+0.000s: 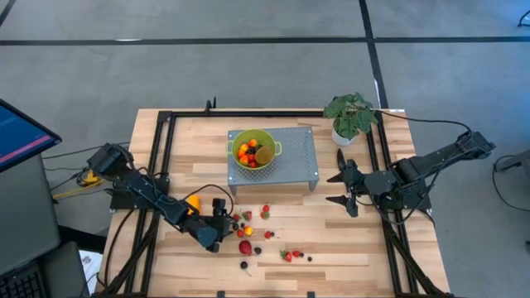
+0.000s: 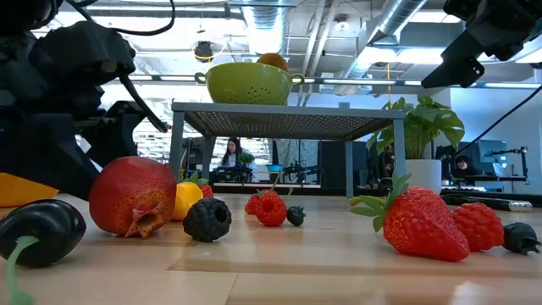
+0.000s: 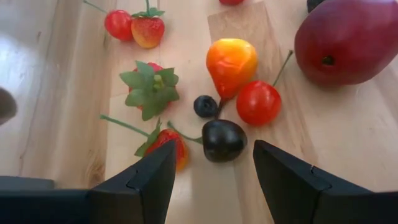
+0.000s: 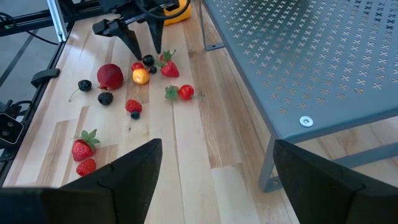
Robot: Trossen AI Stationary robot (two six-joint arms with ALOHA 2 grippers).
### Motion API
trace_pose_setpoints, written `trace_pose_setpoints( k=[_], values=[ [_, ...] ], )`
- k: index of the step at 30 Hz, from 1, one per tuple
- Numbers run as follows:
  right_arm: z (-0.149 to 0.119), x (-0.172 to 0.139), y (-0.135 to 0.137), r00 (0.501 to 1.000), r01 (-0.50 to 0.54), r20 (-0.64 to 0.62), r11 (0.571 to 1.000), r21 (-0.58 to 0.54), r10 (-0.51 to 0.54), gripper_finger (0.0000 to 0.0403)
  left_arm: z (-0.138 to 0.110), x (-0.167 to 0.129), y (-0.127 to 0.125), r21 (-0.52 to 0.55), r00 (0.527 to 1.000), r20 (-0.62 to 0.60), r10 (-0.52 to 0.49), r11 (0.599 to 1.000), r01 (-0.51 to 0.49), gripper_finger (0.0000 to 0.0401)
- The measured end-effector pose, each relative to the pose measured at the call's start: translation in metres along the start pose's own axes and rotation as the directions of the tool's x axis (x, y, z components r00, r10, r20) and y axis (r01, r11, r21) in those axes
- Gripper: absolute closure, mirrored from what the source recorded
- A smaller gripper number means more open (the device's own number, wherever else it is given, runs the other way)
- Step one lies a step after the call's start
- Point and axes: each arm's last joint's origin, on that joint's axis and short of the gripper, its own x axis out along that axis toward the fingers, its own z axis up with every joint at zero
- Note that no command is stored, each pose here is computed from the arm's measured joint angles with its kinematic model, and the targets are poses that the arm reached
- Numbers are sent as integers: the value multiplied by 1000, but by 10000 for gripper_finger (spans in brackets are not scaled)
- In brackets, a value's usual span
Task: Pick & Place Fruit
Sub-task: Put the black cherry into the green strainer bowl on the shelf
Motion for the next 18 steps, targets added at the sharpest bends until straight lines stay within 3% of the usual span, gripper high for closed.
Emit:
trace_pose_setpoints(
  k=[18],
  values=[
    [0, 0, 0, 1000, 0, 0, 1000, 0, 0, 101, -3, 14, -7, -9, 999, 8, -44, 999, 44, 203]
  ],
)
